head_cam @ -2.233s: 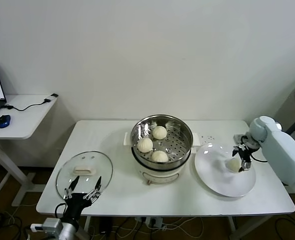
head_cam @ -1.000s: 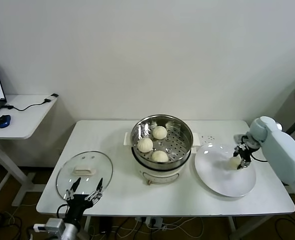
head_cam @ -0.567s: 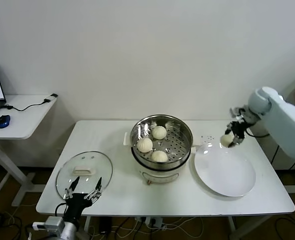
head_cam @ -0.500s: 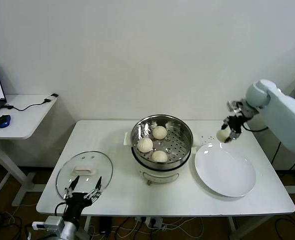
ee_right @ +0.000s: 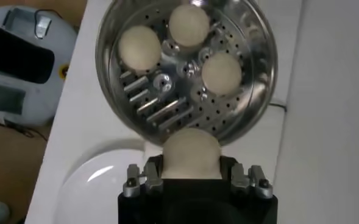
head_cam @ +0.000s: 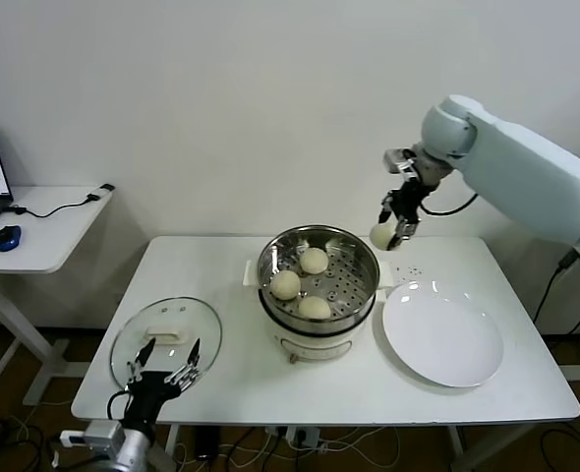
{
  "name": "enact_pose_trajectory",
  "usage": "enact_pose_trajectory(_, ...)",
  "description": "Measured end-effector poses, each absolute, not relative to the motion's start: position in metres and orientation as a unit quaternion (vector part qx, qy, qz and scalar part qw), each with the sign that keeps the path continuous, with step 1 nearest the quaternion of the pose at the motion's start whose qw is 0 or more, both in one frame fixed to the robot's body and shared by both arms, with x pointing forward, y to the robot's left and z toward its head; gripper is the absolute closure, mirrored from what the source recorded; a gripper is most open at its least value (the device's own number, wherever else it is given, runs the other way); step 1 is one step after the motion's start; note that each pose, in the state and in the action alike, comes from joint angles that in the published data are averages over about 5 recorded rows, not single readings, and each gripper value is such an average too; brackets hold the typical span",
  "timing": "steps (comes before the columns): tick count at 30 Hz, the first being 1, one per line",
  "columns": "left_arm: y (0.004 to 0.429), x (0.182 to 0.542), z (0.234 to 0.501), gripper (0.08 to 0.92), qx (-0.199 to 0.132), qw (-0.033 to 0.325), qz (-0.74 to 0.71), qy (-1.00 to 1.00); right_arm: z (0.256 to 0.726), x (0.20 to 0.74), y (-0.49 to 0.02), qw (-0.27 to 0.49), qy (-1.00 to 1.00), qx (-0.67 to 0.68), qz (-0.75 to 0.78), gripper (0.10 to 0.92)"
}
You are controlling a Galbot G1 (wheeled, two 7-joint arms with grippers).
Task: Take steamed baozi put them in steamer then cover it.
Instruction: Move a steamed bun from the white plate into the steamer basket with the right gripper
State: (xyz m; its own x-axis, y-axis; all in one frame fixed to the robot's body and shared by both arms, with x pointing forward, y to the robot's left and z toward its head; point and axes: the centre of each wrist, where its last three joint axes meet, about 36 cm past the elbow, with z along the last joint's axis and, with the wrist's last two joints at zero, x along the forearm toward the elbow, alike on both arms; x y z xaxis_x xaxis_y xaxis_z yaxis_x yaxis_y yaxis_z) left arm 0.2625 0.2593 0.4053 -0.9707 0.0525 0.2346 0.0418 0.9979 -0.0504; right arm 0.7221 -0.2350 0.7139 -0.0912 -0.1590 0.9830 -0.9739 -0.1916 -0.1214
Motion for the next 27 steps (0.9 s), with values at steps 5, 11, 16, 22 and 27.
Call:
enact_pose_trajectory(5,0.260,0.263,0.408,0.177,-0.024,0.116,0.028,-0.993,0.689,0.727,-0.202,0.387,-0.483,0.567,0.543,0.411)
enact_pose_trajectory(11,0.262,0.262,0.408,0.177,-0.021,0.116,0.030,-0.993,0.654,0.729,-0.176,0.396,-0.461,0.572,0.551,0.411)
enact_pose_trajectory(16,0.262,0.262,0.409,0.177,-0.020,0.115,0.031,-0.993,0.626,0.729,-0.166,0.402,-0.450,0.572,0.556,0.408)
enact_pose_trajectory(22,0.262,0.263,0.407,0.177,-0.021,0.117,0.033,-0.992,0.601,0.726,-0.162,0.404,-0.446,0.569,0.560,0.397)
enact_pose_trajectory(27,0.262,0.263,0.407,0.177,-0.020,0.118,0.033,-0.992,0.594,0.724,-0.163,0.402,-0.450,0.567,0.561,0.305)
